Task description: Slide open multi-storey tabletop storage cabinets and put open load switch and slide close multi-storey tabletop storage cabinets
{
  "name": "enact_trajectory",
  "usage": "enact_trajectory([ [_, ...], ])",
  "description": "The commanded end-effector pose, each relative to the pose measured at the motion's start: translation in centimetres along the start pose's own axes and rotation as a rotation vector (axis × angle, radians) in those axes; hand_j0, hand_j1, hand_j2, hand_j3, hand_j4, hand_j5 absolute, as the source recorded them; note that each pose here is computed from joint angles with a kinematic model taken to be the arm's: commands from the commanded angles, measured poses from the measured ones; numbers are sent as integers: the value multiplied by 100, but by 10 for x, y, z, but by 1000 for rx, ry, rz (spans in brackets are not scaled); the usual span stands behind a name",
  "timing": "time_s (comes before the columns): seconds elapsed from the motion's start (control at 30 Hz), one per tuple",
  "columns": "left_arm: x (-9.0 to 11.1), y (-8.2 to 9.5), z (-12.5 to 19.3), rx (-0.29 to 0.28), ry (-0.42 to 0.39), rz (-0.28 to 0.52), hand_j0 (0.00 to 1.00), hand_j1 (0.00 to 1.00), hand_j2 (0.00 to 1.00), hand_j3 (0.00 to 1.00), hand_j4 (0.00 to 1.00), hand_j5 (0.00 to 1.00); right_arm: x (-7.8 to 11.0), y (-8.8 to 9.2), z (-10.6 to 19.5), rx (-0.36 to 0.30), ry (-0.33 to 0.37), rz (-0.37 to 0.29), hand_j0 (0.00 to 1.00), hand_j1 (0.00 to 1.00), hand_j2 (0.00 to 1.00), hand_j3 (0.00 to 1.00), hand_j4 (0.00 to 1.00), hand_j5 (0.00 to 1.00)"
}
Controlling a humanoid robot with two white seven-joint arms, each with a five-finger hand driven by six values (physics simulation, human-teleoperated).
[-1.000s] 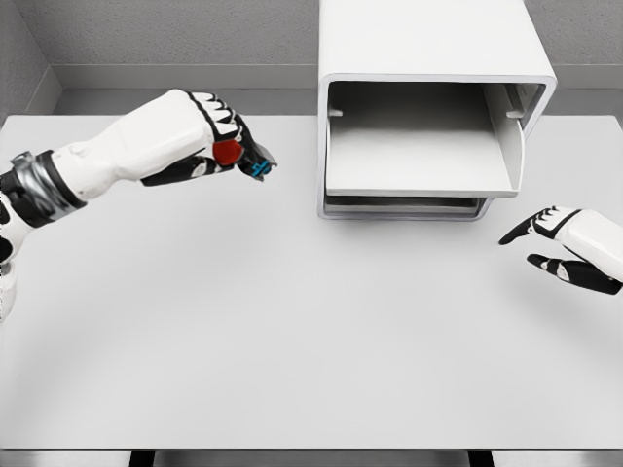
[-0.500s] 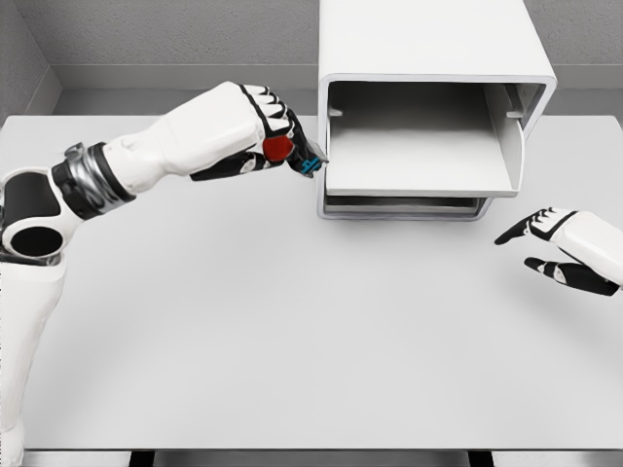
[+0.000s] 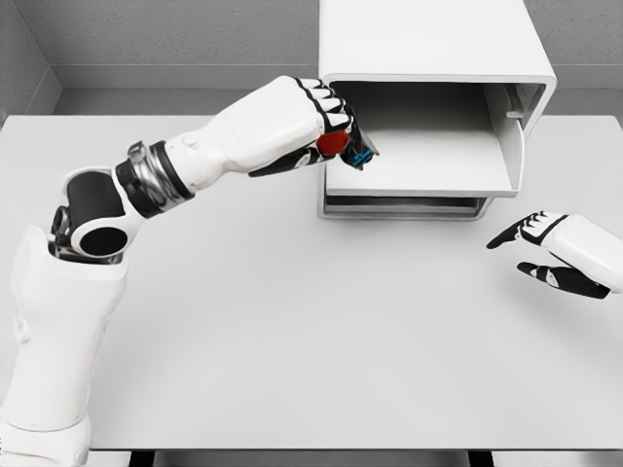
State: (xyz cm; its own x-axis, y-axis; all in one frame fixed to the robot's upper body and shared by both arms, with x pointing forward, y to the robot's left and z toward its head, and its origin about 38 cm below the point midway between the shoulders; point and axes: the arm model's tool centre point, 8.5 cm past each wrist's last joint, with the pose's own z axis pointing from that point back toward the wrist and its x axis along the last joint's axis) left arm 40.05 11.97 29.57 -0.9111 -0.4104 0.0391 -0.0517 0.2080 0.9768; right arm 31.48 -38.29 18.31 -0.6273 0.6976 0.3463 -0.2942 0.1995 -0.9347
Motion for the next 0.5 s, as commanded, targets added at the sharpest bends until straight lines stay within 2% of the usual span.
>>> enact_trajectory([
  [0.0, 7, -4, -12, -7, -4, -9, 46, 46, 46, 46, 46, 46, 0, -1, 0, -4, -1, -4, 66, 66, 66, 66, 66, 66],
  [0.27, 21, -14, -40, -31, 2, -47, 46, 46, 46, 46, 46, 46, 1, -1, 0, -4, -3, -4, 66, 66, 66, 66, 66, 66],
  [0.47, 20, -21, -45, -99, 41, -125, 46, 46, 46, 46, 46, 46, 1, -1, 0, -3, -4, -4, 66, 66, 66, 66, 66, 66],
])
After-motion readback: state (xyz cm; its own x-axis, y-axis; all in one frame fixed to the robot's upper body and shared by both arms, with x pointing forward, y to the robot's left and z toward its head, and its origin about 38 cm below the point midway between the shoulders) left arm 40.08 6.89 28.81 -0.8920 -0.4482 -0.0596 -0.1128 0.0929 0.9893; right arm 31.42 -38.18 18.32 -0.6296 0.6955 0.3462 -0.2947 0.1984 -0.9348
